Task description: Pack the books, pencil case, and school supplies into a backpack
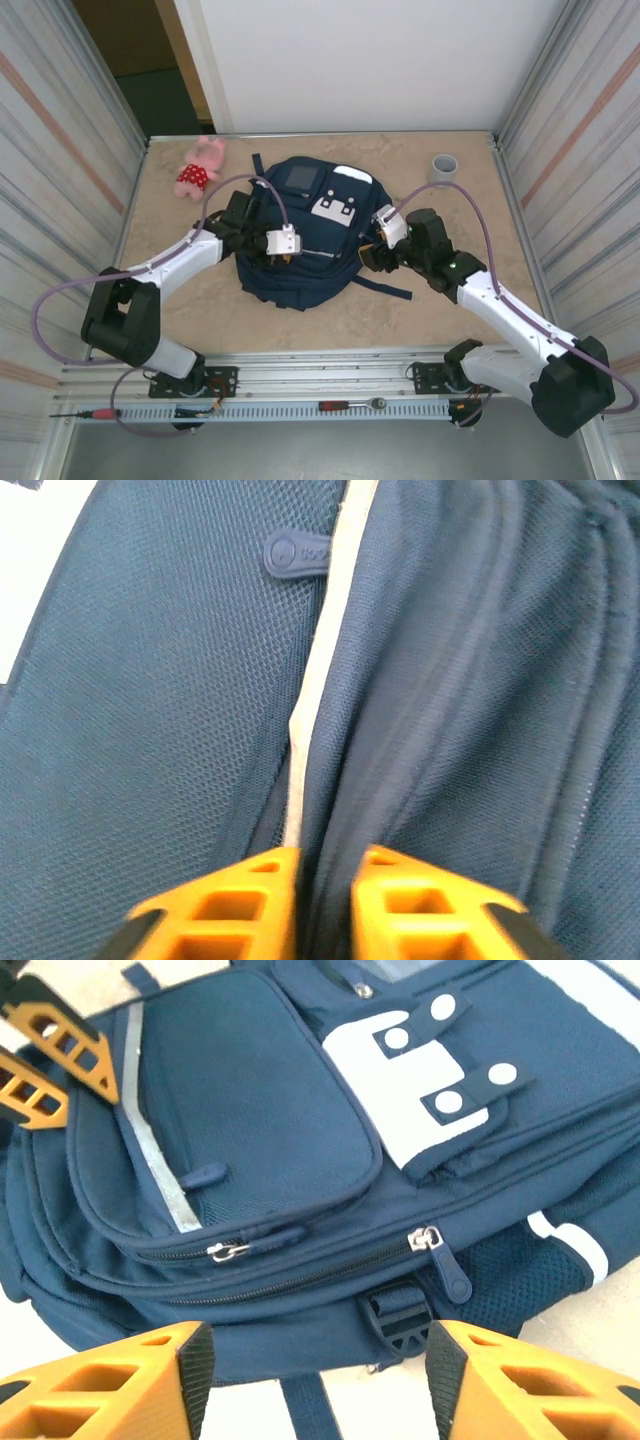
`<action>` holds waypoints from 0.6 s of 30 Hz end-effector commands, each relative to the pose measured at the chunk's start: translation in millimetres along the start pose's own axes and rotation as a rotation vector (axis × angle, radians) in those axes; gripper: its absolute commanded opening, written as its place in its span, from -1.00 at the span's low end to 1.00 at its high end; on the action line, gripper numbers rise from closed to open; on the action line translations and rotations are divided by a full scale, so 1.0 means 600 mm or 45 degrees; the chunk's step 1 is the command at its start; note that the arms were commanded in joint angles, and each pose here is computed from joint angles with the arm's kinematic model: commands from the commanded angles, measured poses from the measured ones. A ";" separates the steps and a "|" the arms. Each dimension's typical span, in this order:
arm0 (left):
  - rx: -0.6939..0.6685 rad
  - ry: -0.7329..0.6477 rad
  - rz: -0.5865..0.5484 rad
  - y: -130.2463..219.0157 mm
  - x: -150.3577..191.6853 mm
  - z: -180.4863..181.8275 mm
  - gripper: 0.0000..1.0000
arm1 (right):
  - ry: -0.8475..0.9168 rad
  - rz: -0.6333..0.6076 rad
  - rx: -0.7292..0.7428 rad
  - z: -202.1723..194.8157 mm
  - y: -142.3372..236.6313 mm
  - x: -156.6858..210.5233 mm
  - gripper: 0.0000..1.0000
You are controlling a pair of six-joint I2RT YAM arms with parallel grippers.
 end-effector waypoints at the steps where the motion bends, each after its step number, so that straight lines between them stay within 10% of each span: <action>1: -0.044 0.060 -0.202 0.050 -0.051 0.016 -0.91 | -0.012 -0.160 0.010 -0.011 0.013 -0.034 0.21; 18: 0.067 0.188 -0.483 0.085 -0.068 0.014 -1.00 | 0.159 -0.140 -0.340 0.024 -0.109 -0.030 0.35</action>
Point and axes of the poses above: each hand's point on the last joint's axis, 136 mm out from that joint toward the fingers, its own y axis back along the fingers, its own z axis along the line the jaws close on, x = y × z, the point moved 3 cm from there along y, back along the fingers, and after that the axes turned 14 degrees about y, right-handed, at the moved point
